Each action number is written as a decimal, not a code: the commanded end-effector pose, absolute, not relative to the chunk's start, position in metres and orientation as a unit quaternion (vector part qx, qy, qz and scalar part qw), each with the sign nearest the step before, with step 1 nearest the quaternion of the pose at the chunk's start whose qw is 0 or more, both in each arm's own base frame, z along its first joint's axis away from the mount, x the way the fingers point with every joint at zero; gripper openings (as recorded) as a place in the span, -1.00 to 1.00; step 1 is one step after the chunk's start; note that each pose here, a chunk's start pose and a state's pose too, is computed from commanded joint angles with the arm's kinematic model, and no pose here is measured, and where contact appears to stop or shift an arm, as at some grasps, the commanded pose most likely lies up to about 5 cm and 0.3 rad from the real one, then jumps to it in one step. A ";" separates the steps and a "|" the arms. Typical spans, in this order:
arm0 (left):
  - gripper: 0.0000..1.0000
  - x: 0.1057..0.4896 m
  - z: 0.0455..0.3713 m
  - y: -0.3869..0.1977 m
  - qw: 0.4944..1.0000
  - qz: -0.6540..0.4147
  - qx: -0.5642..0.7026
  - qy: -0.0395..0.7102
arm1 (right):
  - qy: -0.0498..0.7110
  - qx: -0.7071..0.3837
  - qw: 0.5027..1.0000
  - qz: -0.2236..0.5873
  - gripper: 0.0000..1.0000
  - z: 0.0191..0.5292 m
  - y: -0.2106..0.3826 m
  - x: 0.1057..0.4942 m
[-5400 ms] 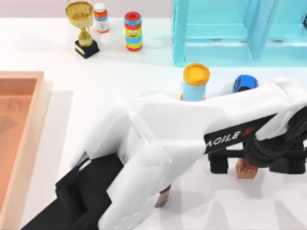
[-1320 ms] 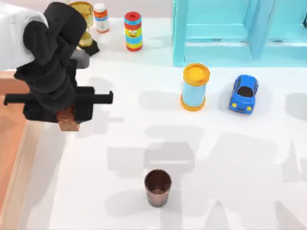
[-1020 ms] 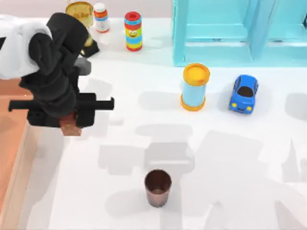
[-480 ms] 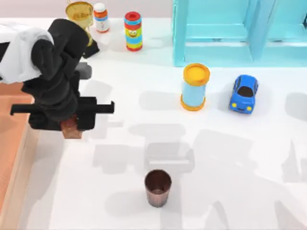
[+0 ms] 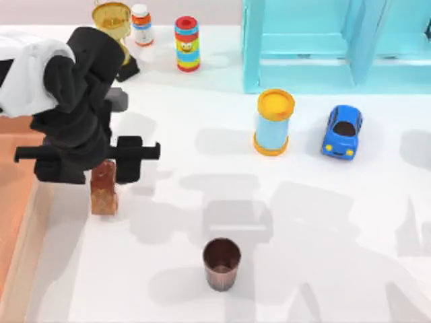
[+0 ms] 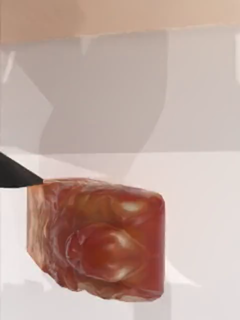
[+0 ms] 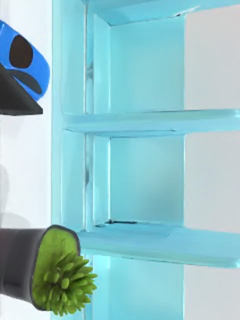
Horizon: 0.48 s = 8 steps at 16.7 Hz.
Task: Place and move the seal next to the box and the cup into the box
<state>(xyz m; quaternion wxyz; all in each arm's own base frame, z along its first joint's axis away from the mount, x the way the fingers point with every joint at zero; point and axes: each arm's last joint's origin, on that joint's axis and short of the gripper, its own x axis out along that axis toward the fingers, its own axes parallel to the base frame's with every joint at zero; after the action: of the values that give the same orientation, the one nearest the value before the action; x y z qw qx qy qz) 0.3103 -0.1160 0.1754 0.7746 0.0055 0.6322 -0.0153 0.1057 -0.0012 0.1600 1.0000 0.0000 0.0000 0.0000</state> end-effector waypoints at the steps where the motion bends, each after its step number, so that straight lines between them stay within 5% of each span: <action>1: 0.81 0.310 0.175 -0.116 0.775 -0.015 0.006 0.632 | 0.000 0.000 1.000 0.000 1.00 0.160 -0.001 0.106; 3: 1.00 0.310 0.175 -0.116 0.775 -0.015 0.006 0.632 | 0.000 0.000 1.000 0.000 1.00 0.160 -0.001 0.106; 8: 1.00 0.310 0.175 -0.116 0.775 -0.015 0.006 0.632 | 0.000 0.000 1.000 0.000 1.00 0.160 -0.001 0.106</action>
<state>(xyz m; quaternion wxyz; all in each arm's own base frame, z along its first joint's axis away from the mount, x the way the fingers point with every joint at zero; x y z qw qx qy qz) 0.3103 -0.1160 0.1754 0.7746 0.0055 0.6322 -0.0153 0.1057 -0.0012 0.1600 1.0000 0.0000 0.0000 0.0000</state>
